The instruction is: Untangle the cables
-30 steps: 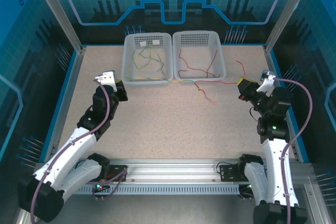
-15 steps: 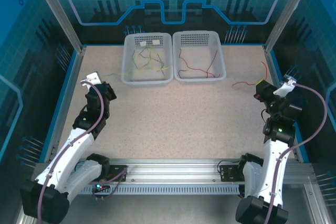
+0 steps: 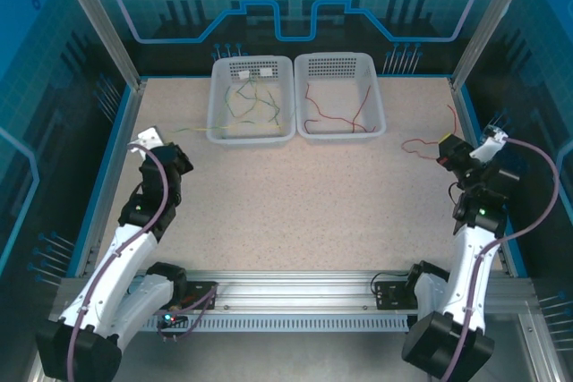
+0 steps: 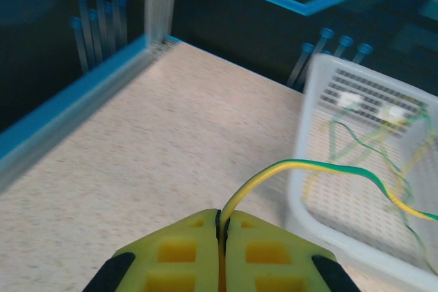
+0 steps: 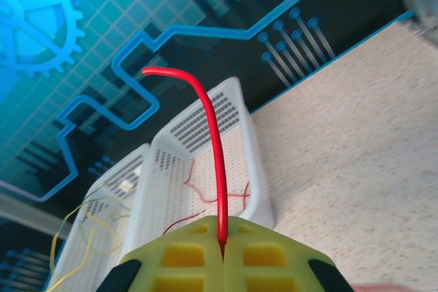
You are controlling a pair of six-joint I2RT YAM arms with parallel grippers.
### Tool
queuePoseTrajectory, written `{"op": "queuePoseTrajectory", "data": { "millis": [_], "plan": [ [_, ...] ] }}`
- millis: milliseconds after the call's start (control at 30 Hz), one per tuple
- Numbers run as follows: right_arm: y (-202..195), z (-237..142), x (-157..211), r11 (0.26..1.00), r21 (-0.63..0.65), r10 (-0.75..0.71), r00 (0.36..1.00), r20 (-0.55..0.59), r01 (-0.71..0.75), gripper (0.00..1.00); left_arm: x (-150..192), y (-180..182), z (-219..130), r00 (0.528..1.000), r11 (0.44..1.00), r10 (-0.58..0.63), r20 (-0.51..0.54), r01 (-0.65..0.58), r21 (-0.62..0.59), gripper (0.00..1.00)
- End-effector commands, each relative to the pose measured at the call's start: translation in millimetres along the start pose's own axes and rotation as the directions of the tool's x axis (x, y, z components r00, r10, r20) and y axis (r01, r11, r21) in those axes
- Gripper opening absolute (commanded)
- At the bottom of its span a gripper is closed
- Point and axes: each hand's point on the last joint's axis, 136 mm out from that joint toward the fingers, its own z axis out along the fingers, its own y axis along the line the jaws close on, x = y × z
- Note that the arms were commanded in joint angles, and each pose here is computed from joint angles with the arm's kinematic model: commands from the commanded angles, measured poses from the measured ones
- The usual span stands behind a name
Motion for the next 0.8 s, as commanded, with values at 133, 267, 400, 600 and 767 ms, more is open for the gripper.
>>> {"op": "queuePoseTrajectory", "data": {
  "millis": [133,267,400,600,767],
  "plan": [
    [107,18,35,0.912,-0.347,-0.283,0.949,-0.143,0.219,0.0,-36,-92,-44,0.997,0.924,0.038,0.065,-0.059,0.379,0.0],
    [148,49,37,0.861,-0.452,-0.323,0.937,-0.133,0.233,0.0,-40,-131,-67,0.992,0.856,0.087,0.087,-0.119,0.503,0.0],
    [158,101,21,0.874,-0.406,-0.332,0.938,-0.102,0.266,0.0,-38,-147,-77,0.994,0.811,0.082,0.069,-0.107,0.575,0.0],
    [153,201,9,0.909,-0.353,-0.283,0.95,-0.129,0.223,0.0,-28,-159,-99,0.99,0.704,0.103,0.095,-0.14,0.696,0.0],
    [140,278,23,0.931,-0.307,-0.261,0.947,-0.188,0.196,0.0,-11,-146,-94,0.986,0.729,0.15,0.07,-0.158,0.666,0.0]
  ]
}}
